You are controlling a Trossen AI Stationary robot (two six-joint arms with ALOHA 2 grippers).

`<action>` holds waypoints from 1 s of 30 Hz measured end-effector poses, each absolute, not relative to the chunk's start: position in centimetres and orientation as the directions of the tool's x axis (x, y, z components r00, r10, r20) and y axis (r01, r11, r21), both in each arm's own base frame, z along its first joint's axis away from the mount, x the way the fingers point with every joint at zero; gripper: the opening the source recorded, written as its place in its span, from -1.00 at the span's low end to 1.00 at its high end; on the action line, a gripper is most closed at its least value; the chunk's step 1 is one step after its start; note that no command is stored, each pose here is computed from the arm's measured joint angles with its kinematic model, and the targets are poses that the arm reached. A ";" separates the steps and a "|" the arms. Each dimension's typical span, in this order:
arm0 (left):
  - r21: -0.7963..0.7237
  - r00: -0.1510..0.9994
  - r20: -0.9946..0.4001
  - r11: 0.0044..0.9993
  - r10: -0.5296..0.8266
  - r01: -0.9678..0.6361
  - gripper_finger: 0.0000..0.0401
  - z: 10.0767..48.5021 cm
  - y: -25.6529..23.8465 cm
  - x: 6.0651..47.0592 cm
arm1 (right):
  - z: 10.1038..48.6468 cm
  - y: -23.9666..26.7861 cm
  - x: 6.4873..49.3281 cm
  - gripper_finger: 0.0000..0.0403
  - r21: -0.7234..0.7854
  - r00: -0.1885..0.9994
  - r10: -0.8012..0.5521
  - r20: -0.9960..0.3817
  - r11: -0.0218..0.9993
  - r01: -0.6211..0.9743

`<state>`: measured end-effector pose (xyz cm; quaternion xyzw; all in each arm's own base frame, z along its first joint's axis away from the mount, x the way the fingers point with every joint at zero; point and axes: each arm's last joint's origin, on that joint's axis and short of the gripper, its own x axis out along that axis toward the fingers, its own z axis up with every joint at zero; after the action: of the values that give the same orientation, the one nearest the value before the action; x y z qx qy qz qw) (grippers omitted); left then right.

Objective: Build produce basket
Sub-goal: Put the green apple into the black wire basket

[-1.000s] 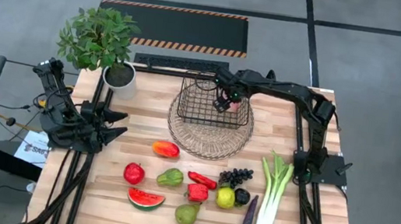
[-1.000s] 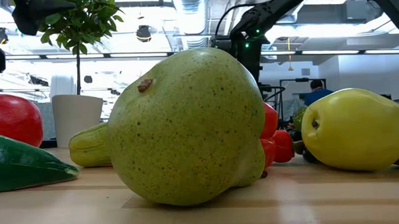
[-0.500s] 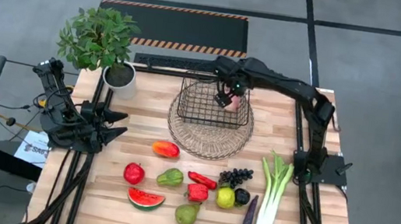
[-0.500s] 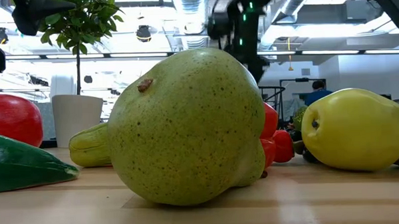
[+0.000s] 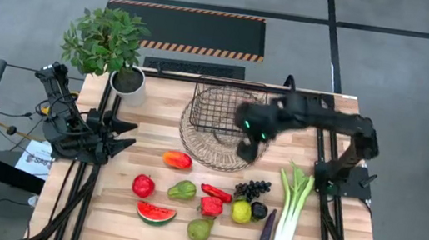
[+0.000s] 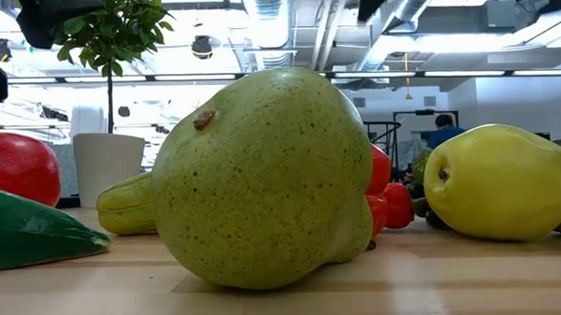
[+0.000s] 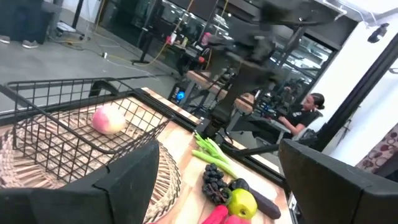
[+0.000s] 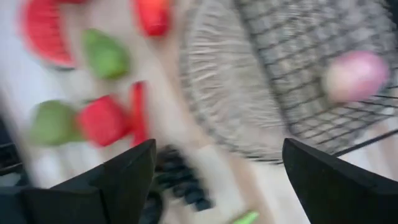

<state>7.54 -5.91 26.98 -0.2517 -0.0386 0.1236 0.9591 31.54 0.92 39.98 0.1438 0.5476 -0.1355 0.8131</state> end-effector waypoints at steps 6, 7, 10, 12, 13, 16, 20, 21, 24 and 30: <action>-0.492 0.967 0.012 0.843 0.256 -0.218 0.57 27.0 -5.9 7.5 | 40.9 9.4 29.2 0.81 0.105 0.412 -0.012 -0.911 0.960 0.260; -0.492 0.967 0.012 0.843 0.256 -0.217 0.57 27.0 -5.9 7.5 | 40.8 10.7 28.8 0.81 0.104 0.413 -0.008 -0.911 0.964 0.247; -0.492 0.967 0.012 0.843 0.256 -0.218 0.57 27.0 -5.9 7.5 | 40.3 14.3 27.8 0.81 0.083 0.424 -0.033 -0.905 0.964 0.253; -0.491 0.966 0.011 0.843 0.256 -0.218 0.57 27.0 -5.9 7.5 | 39.4 16.3 27.5 0.81 0.053 0.425 -0.072 -0.902 0.960 0.275; -0.490 0.967 0.011 0.844 0.256 -0.218 0.57 27.0 -5.9 7.5 | 38.8 17.4 27.4 0.81 0.036 0.423 -0.093 -0.901 0.958 0.285; -0.481 0.966 0.007 0.848 0.257 -0.222 0.57 26.9 -5.9 7.5 | 36.8 19.9 27.2 0.81 -0.006 0.396 -0.131 -0.909 0.953 0.303; -0.472 0.965 0.003 0.852 0.261 -0.228 0.57 26.8 -5.9 7.5 | 33.2 22.3 27.8 0.81 -0.084 0.315 -0.181 -0.932 0.951 0.296; -0.472 0.965 0.003 0.851 0.263 -0.230 0.57 26.8 -5.9 7.5 | 32.3 22.6 28.1 0.81 -0.105 0.295 -0.194 -0.936 0.950 0.293; -0.472 0.964 0.003 0.850 0.265 -0.232 0.57 26.8 -5.9 7.5 | 30.0 22.9 29.3 0.81 -0.157 0.248 -0.226 -0.942 0.950 0.270; -0.473 0.962 0.003 0.848 0.272 -0.238 0.57 26.8 -5.9 7.5 | 26.1 22.4 32.1 0.81 -0.188 0.185 -0.214 -0.959 0.971 0.150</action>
<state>7.53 -5.87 26.79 -0.2413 -0.0349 0.1329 0.9607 32.15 22.43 26.13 -0.0255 0.6272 -0.1184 0.7694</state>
